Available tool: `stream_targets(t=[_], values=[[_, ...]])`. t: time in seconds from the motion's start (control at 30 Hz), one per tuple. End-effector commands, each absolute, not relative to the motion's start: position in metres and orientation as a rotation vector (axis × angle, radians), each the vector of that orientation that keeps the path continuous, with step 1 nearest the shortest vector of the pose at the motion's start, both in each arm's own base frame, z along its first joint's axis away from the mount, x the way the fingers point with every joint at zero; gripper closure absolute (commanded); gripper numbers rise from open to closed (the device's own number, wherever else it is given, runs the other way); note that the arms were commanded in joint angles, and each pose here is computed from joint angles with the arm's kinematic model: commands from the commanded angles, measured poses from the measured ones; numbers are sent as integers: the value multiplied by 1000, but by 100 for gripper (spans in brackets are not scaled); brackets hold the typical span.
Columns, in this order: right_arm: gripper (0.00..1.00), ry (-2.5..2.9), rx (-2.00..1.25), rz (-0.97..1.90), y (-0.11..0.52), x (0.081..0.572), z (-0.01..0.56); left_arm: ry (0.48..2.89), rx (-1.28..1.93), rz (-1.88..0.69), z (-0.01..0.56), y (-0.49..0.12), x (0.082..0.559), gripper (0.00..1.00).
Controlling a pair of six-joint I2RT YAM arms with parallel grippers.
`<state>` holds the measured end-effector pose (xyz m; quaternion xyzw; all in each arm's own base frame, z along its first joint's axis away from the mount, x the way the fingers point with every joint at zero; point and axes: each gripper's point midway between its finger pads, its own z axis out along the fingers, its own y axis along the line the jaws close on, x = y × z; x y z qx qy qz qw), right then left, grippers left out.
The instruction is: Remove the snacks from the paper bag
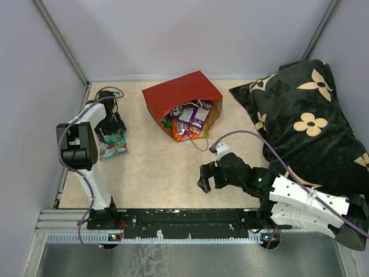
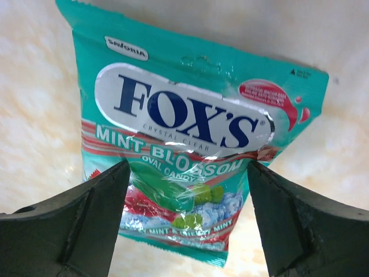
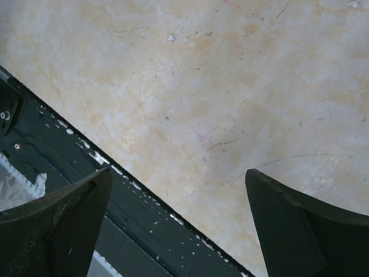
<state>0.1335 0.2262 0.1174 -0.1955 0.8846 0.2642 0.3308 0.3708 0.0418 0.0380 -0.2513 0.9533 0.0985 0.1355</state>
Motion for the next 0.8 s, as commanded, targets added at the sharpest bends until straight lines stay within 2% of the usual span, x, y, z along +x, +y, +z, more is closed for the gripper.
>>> stream_targets(t=[0.0, 0.23, 0.43, 0.77], values=[[1, 2258, -522, 731, 235, 140, 134, 2802, -593, 419, 28, 77, 385, 10], [1, 2270, -522, 712, 232, 140, 135, 2755, -473, 490, 23, 112, 406, 5], [1, 2284, -515, 709, 231, 139, 134, 2712, -417, 590, 32, 136, 421, 4], [1, 2308, -517, 694, 230, 138, 132, 2687, -203, 537, 20, 137, 451, 6]])
